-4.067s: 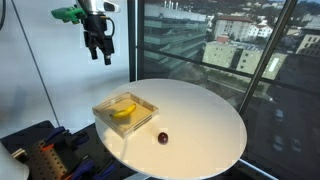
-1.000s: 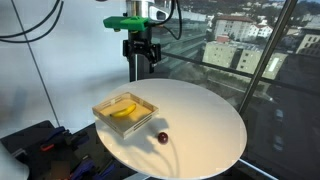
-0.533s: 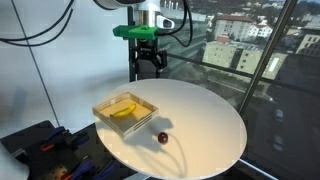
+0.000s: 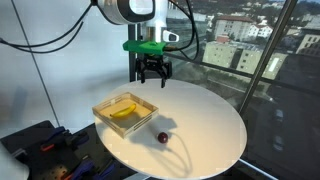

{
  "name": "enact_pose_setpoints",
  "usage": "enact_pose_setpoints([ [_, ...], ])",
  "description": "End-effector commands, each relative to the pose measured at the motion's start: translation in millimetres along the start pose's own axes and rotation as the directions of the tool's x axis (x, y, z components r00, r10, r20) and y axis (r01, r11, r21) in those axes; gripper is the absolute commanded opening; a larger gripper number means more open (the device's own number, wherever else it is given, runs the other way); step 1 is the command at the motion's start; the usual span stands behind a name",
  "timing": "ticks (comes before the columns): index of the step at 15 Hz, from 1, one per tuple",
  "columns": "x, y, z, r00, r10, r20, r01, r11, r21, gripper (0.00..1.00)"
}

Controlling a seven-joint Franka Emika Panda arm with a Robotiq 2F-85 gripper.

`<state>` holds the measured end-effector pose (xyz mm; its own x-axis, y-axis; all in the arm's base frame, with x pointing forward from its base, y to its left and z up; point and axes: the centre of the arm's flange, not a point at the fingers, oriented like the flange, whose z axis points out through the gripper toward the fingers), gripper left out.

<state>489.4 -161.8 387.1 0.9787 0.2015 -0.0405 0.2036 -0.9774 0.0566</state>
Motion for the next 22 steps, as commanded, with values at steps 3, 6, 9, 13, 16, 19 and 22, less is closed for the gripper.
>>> enact_pose_setpoints([
  [3,20.7,19.0,26.8,0.999,0.018,-0.027,-0.017,0.999,0.028,1.0],
  [6,27.3,24.7,40.8,0.999,0.035,-0.04,-0.033,0.999,0.042,1.0],
  [9,32.0,30.9,49.6,0.998,0.055,-0.043,-0.053,0.997,0.049,1.0],
  [13,26.0,24.8,54.2,0.997,0.073,-0.024,-0.071,0.996,0.045,1.0],
  [16,26.9,25.8,53.7,0.997,0.073,-0.025,-0.072,0.996,0.044,1.0],
  [19,27.1,25.6,53.6,0.997,0.073,-0.026,-0.072,0.996,0.044,1.0],
  [22,27.2,25.5,53.6,0.997,0.073,-0.026,-0.071,0.996,0.044,1.0],
])
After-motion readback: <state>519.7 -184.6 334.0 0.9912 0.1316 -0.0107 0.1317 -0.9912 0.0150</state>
